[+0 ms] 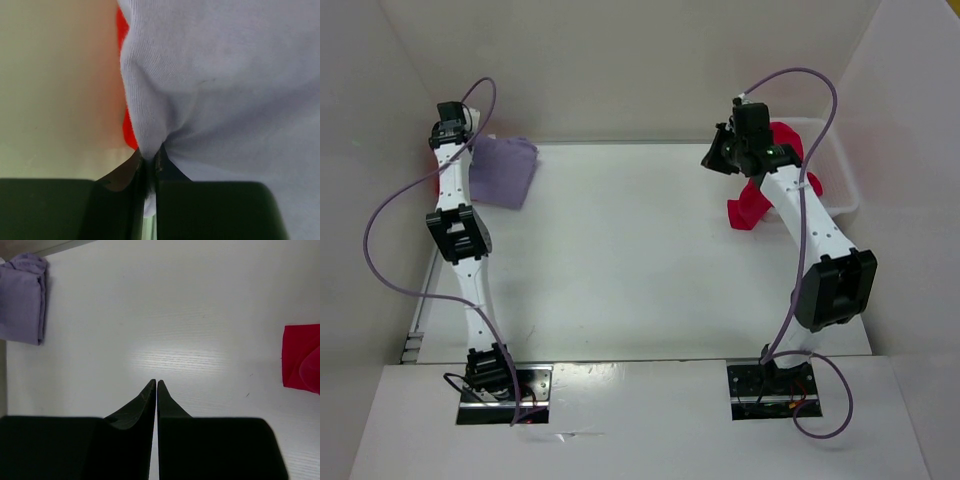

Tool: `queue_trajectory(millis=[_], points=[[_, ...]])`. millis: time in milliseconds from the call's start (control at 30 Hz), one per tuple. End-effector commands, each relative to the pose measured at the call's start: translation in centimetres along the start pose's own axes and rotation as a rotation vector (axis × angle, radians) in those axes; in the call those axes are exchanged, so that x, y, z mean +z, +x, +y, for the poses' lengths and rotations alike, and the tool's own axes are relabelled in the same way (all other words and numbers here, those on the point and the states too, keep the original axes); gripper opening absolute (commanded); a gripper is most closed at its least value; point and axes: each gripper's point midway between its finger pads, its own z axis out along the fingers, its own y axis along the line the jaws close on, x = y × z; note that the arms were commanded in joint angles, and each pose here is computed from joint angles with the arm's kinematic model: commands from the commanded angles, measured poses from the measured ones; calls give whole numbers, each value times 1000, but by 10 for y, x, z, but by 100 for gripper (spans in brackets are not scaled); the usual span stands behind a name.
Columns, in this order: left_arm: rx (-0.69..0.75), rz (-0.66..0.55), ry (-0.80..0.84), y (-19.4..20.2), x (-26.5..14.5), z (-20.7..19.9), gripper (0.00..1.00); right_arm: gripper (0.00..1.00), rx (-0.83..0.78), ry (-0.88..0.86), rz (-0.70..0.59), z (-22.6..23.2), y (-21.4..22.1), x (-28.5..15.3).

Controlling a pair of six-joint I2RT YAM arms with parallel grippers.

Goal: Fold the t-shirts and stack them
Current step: Put the neatly folded tshirt into the corner of the board with the left arm

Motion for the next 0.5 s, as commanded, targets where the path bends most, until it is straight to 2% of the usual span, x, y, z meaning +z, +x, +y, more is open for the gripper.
queue_trajectory(millis=[0, 33, 133, 167, 267, 300, 467], points=[[-107, -67, -131, -14, -7, 51, 13, 8, -13, -27, -12, 14, -9, -3], [-109, -54, -163, -9, -3, 55, 25, 8, -13, -27, -12, 14, -9, -3], [-124, -25, -214, 2, 1, 70, 33, 9, -18, -35, -11, 19, -10, -3], [-125, -17, -231, 4, 0, 73, 42, 9, -23, -42, -7, 23, -8, -3], [-111, 13, -248, 13, 5, 73, 52, 10, -24, -45, -14, 25, -12, -2], [-111, 18, -257, 13, 4, 74, 58, 10, -24, -45, -14, 25, -12, -2], [-115, 13, -270, 10, -3, 80, 61, 11, -32, -41, -6, 24, -10, -2]])
